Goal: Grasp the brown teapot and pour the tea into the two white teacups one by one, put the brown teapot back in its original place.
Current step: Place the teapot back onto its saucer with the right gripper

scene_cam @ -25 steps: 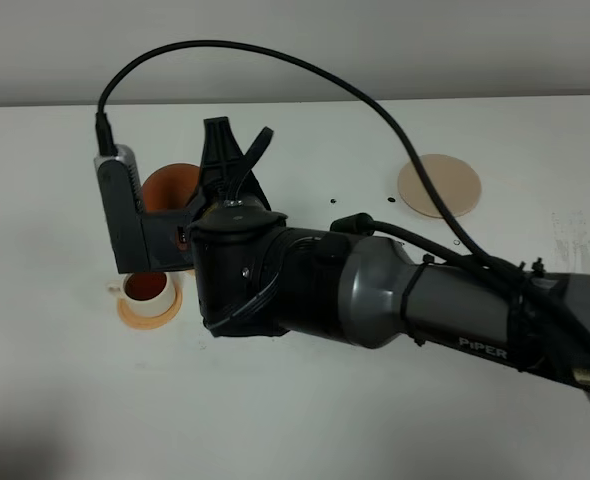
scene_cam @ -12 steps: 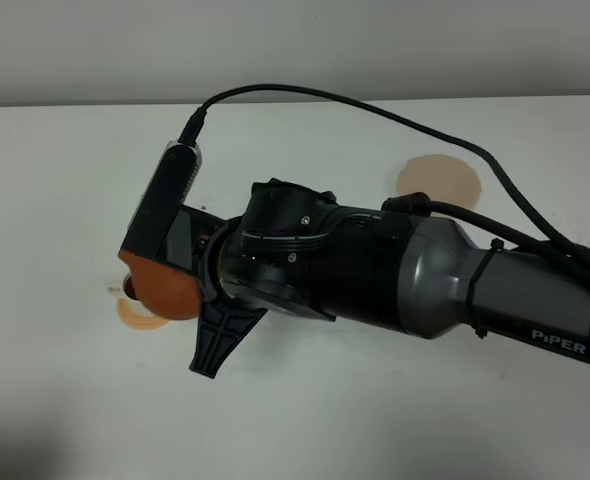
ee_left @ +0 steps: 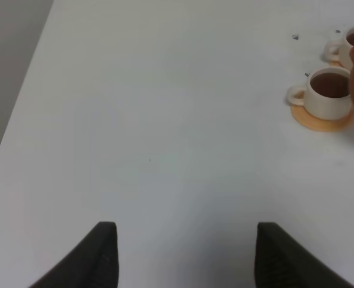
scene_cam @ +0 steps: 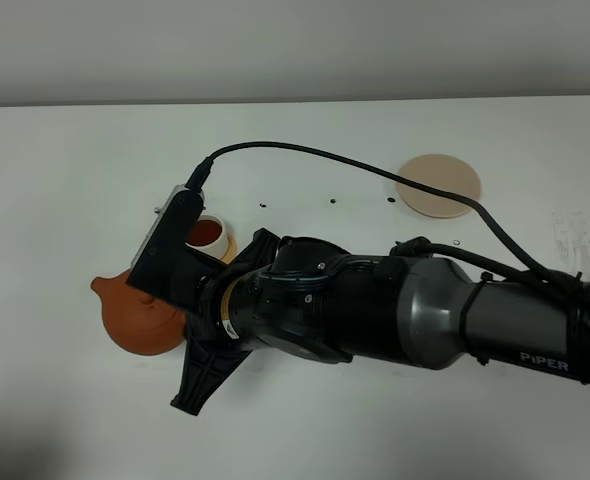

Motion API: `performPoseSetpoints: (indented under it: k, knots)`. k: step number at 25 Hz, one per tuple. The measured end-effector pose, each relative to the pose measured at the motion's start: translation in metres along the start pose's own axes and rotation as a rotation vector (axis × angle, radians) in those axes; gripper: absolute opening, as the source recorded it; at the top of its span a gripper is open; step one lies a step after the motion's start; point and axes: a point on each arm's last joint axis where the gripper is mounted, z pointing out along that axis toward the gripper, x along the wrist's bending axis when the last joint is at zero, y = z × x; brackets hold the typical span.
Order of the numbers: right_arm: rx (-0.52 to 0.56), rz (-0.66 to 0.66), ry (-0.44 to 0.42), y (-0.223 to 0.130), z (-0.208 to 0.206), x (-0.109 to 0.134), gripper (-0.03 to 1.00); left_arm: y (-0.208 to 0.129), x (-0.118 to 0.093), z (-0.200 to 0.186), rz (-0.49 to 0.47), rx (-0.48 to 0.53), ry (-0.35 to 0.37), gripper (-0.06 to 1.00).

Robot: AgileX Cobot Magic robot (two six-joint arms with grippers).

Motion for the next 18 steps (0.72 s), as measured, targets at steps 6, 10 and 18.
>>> performPoseSetpoints:
  k: [6, 10, 18]
  knots:
    - [0.074, 0.031, 0.002, -0.017, 0.026, -0.008, 0.09, 0.000, 0.000, 0.000, 0.000, 0.000, 0.000, 0.50]
    - [0.102, 0.064, 0.012, -0.024, 0.035, -0.009, 0.09, 0.000, 0.000, 0.000, 0.000, 0.000, 0.000, 0.50]
    - [0.139, 0.098, 0.016, -0.032, 0.045, -0.013, 0.09, 0.000, 0.000, 0.000, 0.000, 0.000, 0.000, 0.50]
